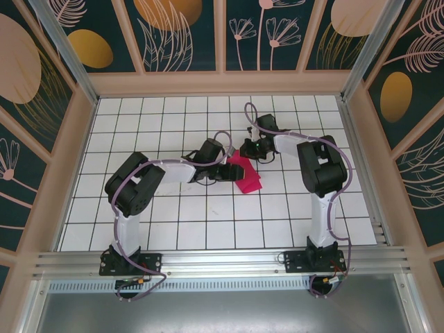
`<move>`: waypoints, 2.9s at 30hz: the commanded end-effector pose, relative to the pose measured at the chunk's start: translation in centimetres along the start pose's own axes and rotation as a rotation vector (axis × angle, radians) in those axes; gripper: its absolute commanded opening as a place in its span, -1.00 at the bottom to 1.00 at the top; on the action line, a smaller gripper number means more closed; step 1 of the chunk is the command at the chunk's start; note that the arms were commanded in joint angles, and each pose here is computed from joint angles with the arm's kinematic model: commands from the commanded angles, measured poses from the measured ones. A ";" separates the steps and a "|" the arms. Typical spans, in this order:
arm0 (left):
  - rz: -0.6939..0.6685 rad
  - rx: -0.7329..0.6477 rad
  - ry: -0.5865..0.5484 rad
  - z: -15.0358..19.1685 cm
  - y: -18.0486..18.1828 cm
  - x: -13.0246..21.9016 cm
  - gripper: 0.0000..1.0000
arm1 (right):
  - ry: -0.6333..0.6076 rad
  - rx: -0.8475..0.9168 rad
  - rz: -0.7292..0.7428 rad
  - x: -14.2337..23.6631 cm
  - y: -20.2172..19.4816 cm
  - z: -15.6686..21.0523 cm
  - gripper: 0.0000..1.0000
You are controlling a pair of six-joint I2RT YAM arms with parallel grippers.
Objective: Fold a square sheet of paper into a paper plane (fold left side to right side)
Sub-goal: First fold the square sheet of paper in half at the center of the table.
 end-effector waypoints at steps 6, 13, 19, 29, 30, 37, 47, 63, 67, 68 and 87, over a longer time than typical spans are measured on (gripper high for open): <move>0.050 -0.036 0.002 0.3 -1.7 0.3 0.07 | 0.166 -0.064 0.124 -2.6 -2.6 4.7 -0.79; 0.055 -0.039 0.005 0.7 -2.1 -0.2 0.08 | 0.167 -0.065 0.119 -2.7 -2.5 4.7 -0.80; 0.038 -0.039 0.022 1.2 -1.9 -0.7 0.08 | 0.165 -0.065 0.118 -2.7 -2.5 4.7 -0.80; 0.002 -0.039 0.067 2.7 -1.4 -1.5 0.08 | 0.168 -0.068 0.120 -2.6 -2.5 4.8 -0.80; -0.001 -0.038 0.071 2.8 -1.3 -1.5 0.08 | 0.169 -0.070 0.120 -2.6 -2.5 4.8 -0.80; -0.006 -0.042 0.097 3.9 -1.3 -1.8 0.08 | 0.169 -0.070 0.117 -2.7 -2.3 4.9 -0.80; -0.011 -0.040 0.102 4.4 -1.3 -2.1 0.08 | 0.170 -0.066 0.118 -2.7 -2.2 4.9 -0.79; 0.003 -0.070 0.183 7.7 -2.7 -2.8 0.09 | 0.171 -0.068 0.117 -2.8 -2.2 5.0 -0.80; 0.012 -0.085 0.197 8.2 -3.4 -3.0 0.09 | 0.170 -0.068 0.116 -2.8 -2.2 4.9 -0.79; 0.017 -0.089 0.199 8.2 -3.6 -3.0 0.09 | 0.172 -0.068 0.117 -2.8 -2.2 5.0 -0.80; 0.038 -0.106 0.242 9.9 -4.7 -3.3 0.09 | 0.173 -0.068 0.110 -3.0 -2.1 5.3 -0.80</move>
Point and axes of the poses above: each hand's point on the last joint's axis, 136 mm out from that joint toward the fingers, its own x axis back along the fingers, its own y axis along the line the jaws close on, z = x × y, the point moved 5 cm from there along x, back along the fingers
